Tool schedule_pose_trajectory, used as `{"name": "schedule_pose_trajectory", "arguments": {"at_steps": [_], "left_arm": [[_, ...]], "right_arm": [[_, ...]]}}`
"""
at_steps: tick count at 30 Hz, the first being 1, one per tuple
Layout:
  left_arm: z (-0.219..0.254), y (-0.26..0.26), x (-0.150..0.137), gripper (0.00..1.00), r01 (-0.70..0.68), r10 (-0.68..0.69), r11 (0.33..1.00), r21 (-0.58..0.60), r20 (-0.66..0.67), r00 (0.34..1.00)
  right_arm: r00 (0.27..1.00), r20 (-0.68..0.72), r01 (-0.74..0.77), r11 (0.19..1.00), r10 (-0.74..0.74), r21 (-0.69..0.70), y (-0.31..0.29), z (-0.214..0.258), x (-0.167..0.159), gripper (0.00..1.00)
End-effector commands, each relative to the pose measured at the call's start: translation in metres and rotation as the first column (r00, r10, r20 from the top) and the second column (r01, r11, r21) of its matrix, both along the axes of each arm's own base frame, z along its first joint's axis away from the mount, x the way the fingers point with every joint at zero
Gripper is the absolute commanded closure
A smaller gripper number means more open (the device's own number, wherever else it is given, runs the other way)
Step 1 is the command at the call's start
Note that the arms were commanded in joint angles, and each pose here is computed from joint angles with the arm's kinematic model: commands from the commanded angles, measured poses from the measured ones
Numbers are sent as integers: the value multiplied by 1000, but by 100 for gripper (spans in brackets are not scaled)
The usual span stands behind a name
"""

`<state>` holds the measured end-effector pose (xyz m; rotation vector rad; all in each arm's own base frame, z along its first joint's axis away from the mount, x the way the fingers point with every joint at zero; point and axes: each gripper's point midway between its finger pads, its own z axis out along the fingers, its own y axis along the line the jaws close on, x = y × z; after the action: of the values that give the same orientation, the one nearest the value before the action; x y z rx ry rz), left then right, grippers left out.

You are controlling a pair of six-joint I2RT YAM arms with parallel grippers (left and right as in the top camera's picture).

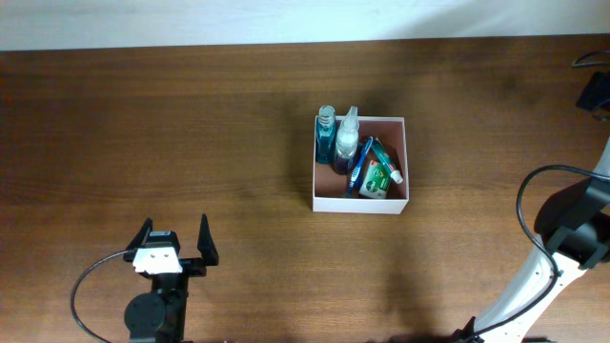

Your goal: Pack container

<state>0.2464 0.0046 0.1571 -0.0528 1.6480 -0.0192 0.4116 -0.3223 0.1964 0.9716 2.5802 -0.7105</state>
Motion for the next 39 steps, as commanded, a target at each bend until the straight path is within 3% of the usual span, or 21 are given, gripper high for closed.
{"name": "schedule_pose_trajectory", "arguments": {"at_steps": [1,13,18,24,31,39], "left_arm": [[0,-3,0,1,21,-21,1000,21,0,1000],[0,-3,0,1,21,-21,1000,21,0,1000],[0,-3,0,1,21,-21,1000,21,0,1000],[0,-3,0,1,21,-21,1000,21,0,1000],[0,-3,0,1,21,-21,1000,21,1,1000],[0,-3,0,0,21,-21,1000,21,0,1000]], "right_arm": [[1000,-12,10,1000,-10,-12,-2,-2,-2,1],[1000,6,22,997,-21,-77,-1,26,-8,1],[967,252,-7,988,46,-154,19,109,5,1],[749,603,-220,962,274,-163,93,210,11,1],[577,692,-381,892,435,-244,196,249,-34,1],[387,744,-497,802,545,-330,277,256,-104,1]]}}
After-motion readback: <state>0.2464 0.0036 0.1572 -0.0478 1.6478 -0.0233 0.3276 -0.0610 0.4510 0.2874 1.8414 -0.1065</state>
